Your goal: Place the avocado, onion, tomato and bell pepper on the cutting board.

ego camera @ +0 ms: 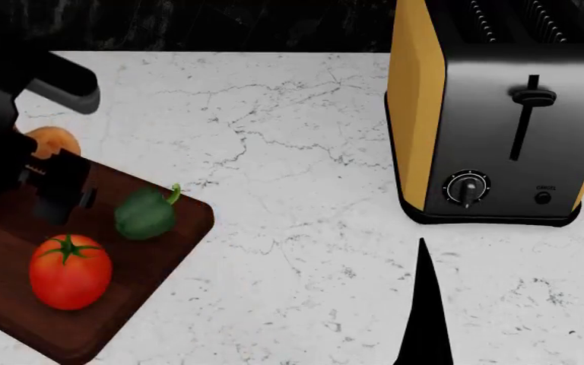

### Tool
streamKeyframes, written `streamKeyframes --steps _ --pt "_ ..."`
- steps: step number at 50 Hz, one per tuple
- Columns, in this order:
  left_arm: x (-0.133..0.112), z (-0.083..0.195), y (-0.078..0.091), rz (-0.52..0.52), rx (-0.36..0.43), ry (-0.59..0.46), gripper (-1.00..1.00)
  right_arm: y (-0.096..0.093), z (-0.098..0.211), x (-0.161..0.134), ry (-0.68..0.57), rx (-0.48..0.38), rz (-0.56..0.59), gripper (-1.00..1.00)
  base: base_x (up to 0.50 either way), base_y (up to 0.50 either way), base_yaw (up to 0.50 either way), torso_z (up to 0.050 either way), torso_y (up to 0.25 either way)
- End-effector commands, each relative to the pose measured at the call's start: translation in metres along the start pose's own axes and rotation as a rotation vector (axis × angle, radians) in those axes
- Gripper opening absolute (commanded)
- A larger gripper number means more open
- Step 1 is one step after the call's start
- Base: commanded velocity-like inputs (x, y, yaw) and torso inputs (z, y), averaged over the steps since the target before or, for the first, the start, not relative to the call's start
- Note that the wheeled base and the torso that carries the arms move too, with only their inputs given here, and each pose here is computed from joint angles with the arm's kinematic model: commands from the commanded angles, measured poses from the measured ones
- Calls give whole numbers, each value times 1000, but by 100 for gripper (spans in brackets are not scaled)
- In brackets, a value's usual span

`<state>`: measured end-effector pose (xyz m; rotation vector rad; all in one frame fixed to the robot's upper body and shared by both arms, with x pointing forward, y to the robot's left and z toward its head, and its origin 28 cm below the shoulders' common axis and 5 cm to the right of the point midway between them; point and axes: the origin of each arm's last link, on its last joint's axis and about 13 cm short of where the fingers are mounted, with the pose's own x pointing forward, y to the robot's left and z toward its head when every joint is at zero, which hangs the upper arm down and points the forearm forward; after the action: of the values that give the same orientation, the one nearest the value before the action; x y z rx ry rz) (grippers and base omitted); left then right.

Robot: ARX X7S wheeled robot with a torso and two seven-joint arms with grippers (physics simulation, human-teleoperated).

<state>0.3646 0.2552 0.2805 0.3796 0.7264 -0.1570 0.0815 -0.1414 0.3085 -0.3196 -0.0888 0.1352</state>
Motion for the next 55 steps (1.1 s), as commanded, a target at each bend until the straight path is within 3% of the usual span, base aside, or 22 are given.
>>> streamKeyframes --steps 1,3,4,13,29,38,39,41,45,50,55 --pt "-2 3 -4 -50 -10 -5 -100 0 2 2 -41 9 10 100 0 0 0 0 0" --pt "-5 4 -4 -48 -11 -7 -100 0 2 2 -41 9 12 100 0 0 1 0 0" --pt "-6 5 -4 -49 -8 -8 100 0 2 2 -42 9 13 100 0 0 0 0 0" --pt "-17 8 -4 -46 13 -47 100 0 1 1 -42 9 11 100 0 0 0 0 0" --pt "-95 9 -23 -83 77 -302 100 0 3 0 -43 8 10 100 0 0 0 0 0" --pt "-126 1 -20 -62 24 -429 100 0 9 1 -47 0 11 100 0 0 0 0 0" --pt "-130 -2 -21 -6 59 -474 100 0 10 1 -48 0 11 100 0 0 0 0 0" --pt "-135 -4 -19 28 32 -508 100 1 10 1 -48 -2 13 100 0 0 0 0 0" --pt "-161 -16 -24 -7 12 -598 100 0 12 -1 -52 -4 1 100 0 0 0 0 0" --pt "-175 -33 -30 -47 -39 -669 100 1 17 -4 -69 -20 -10 100 0 0 0 0 0" --pt "-196 -63 -37 -31 -79 -782 100 12 31 -8 -105 -63 -12 100 0 0 0 0 0"
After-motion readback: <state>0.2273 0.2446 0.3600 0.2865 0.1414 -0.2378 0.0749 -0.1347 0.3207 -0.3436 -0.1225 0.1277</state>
